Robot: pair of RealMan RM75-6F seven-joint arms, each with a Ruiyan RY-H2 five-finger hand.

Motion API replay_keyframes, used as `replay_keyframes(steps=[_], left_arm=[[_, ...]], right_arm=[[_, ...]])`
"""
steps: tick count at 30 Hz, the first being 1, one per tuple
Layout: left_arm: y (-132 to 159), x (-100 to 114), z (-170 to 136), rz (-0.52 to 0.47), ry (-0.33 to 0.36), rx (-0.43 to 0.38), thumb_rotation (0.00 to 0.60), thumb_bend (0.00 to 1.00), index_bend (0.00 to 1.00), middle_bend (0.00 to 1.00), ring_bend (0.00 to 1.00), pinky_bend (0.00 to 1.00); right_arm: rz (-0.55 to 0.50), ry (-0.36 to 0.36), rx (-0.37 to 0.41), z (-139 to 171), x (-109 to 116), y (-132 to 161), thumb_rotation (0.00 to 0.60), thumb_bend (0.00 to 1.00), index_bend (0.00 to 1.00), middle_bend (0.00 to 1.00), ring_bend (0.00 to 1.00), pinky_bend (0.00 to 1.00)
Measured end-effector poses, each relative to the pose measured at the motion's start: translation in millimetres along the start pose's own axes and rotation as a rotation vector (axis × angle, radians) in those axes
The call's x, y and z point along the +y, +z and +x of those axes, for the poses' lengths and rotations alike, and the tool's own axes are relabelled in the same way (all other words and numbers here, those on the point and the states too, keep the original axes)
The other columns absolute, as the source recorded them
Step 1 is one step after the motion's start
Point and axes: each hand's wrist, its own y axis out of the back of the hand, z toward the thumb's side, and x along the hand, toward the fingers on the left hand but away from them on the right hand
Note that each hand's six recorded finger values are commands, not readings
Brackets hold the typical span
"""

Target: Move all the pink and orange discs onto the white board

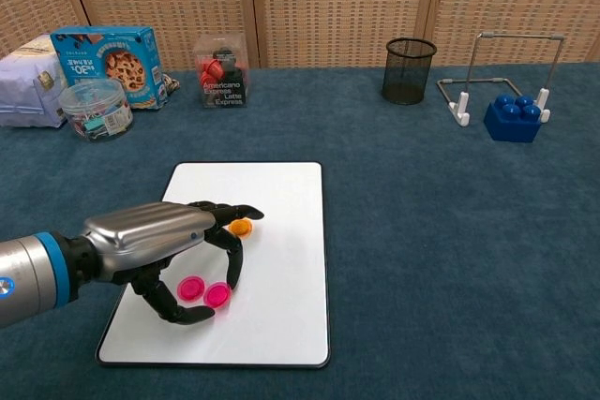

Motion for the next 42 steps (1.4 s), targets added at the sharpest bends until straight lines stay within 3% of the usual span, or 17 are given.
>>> replay_keyframes(steps=[10, 29, 34, 36, 39, 42], left_arm=[[0.0, -1.5, 2.2, 0.001, -0.003, 0.004, 0.6, 0.32, 0.54, 0.0, 0.0, 0.0], [2.9, 2.3, 2.4, -0.008, 0.007, -0.002, 0.6, 0.26, 0.28, 0.0, 0.0, 0.0], [1.7, 21.3, -6.9, -0.046, 0.077, -0.013, 0.6, 0.23, 0.11, 0.0, 0.0, 0.0], [-2.5, 32.3, -13.1, -0.055, 0.116, -0.009, 0.6, 0.15, 0.04, 0.0, 0.0, 0.0], [-15.7, 52.8, -28.5, -0.06, 0.186, 0.014, 0.6, 0.02, 0.0, 0.0, 0.0, 0.0], [-37.3, 73.7, -49.8, -0.046, 0.262, 0.068, 0.6, 0.0, 0.0, 0.0, 0.0, 0.0]], right_arm=[[-0.001, 0.002, 0.0, 0.0, 0.0, -0.2, 0.6, 0.0, 0.0, 0.0, 0.0, 0.0], [0.0, 0.0, 0.0, 0.0, 0.4, -0.8, 0.6, 0.0, 0.0, 0.0, 0.0, 0.0], [0.001, -0.001, 0.0, -0.1, 0.5, -1.0, 0.6, 0.0, 0.0, 0.0, 0.0, 0.0], [0.0, -0.001, 0.001, -0.1, 0.5, -1.1, 0.6, 0.0, 0.0, 0.0, 0.0, 0.0], [0.002, -0.003, 0.003, 0.1, 0.7, -0.8, 0.6, 0.0, 0.0, 0.0, 0.0, 0.0], [0.004, -0.006, 0.005, 0.4, 0.9, -0.2, 0.6, 0.0, 0.0, 0.0, 0.0, 0.0]])
